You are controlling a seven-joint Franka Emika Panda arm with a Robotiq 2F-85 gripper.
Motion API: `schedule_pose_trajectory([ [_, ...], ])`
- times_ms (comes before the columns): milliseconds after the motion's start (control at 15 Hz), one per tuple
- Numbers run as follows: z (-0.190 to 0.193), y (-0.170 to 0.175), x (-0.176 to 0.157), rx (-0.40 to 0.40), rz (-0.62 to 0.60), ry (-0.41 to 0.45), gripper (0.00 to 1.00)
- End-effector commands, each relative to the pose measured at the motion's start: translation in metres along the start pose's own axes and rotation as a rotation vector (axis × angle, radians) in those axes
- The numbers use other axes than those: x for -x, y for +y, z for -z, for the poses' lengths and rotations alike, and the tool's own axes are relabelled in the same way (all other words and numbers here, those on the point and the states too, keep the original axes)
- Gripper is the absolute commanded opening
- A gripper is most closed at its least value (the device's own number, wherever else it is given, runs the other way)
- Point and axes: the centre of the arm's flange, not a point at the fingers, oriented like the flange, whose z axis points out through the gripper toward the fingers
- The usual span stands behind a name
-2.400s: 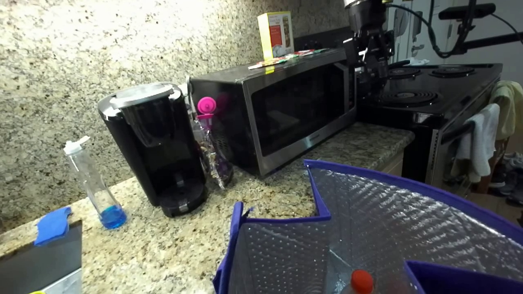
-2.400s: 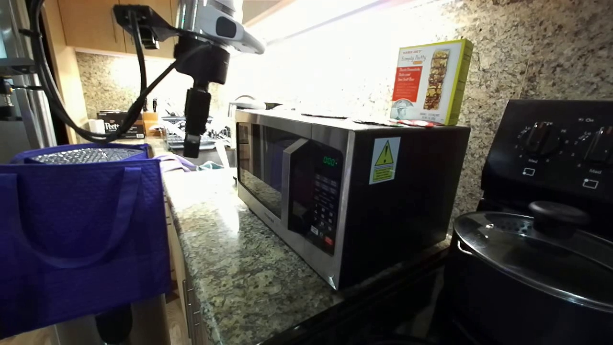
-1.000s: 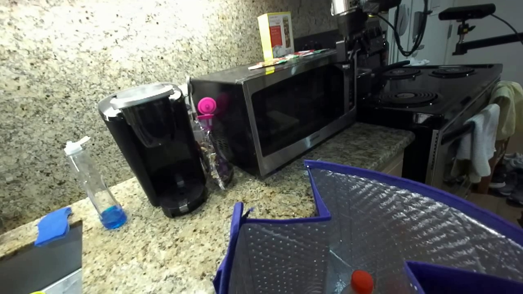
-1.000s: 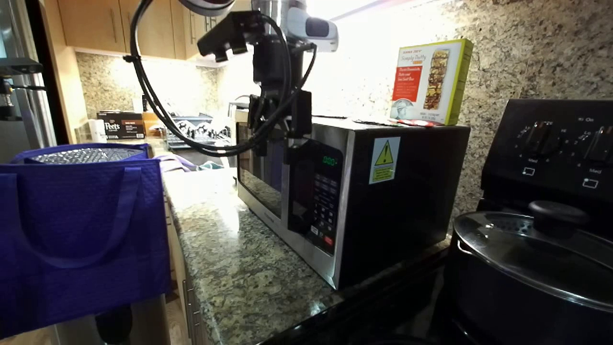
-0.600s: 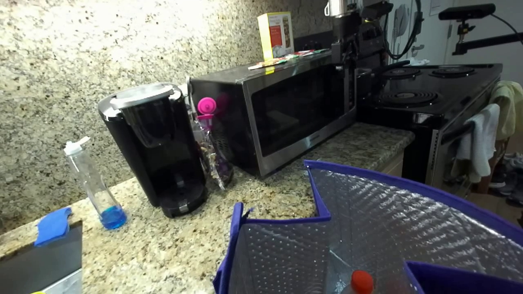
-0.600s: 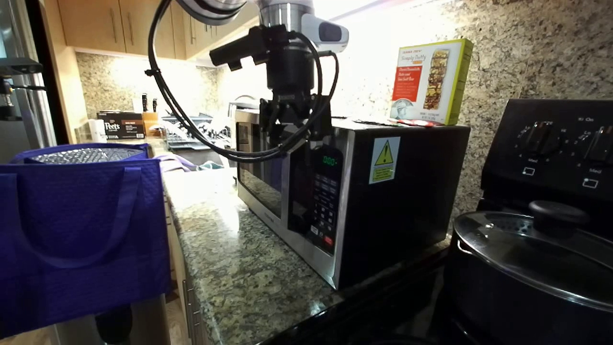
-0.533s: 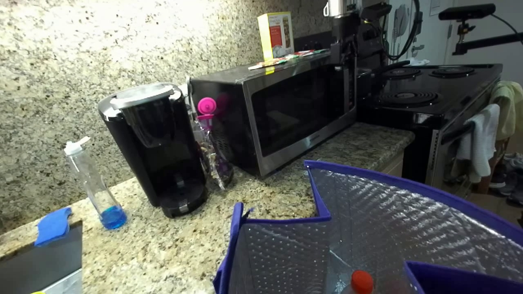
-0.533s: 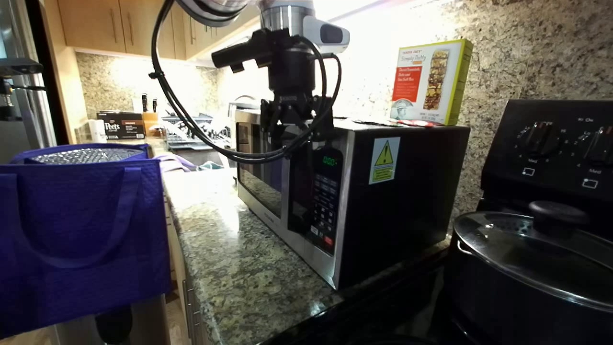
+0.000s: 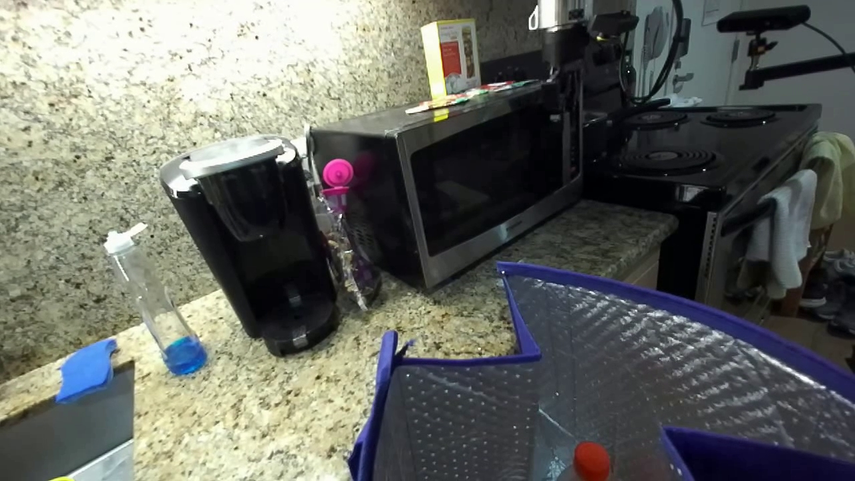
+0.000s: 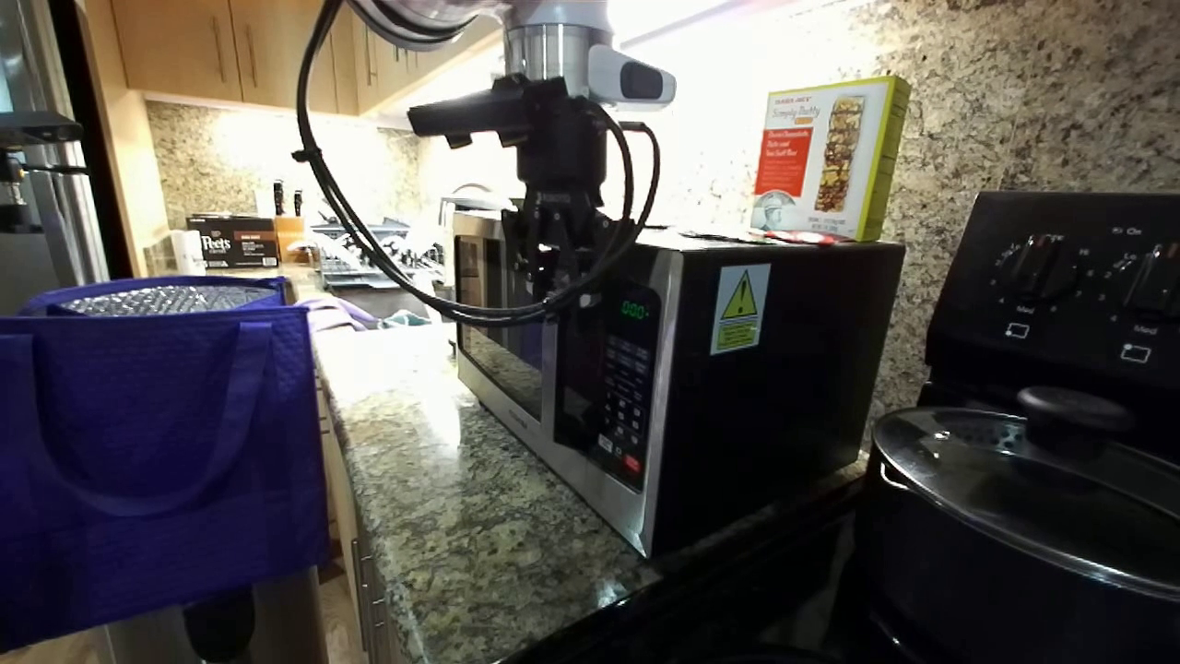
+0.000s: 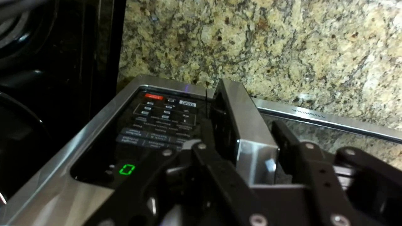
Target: Open the microwave door
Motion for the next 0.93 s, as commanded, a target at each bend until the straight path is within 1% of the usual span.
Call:
schedule_pose_trajectory([
  [0, -0.01, 0.0, 0.001, -0.044, 0.031, 0.045, 0.2],
  [133, -0.011, -0.005, 0.016, -0.061, -0.016, 0.031, 0.09],
  [200, -0.011, -0.009, 0.028, -0.071, -0.041, 0.015, 0.14],
  [400, -0.005, -0.022, 0.056, -0.041, -0.106, 0.017, 0.14],
  [467, -0.001, -0.028, 0.071, -0.046, -0.145, 0.037, 0.14],
  [600, 0.002, -0.038, 0.088, -0.057, -0.226, 0.072, 0.14],
  [867, 0.01, -0.06, 0.137, -0.088, -0.344, 0.058, 0.14],
])
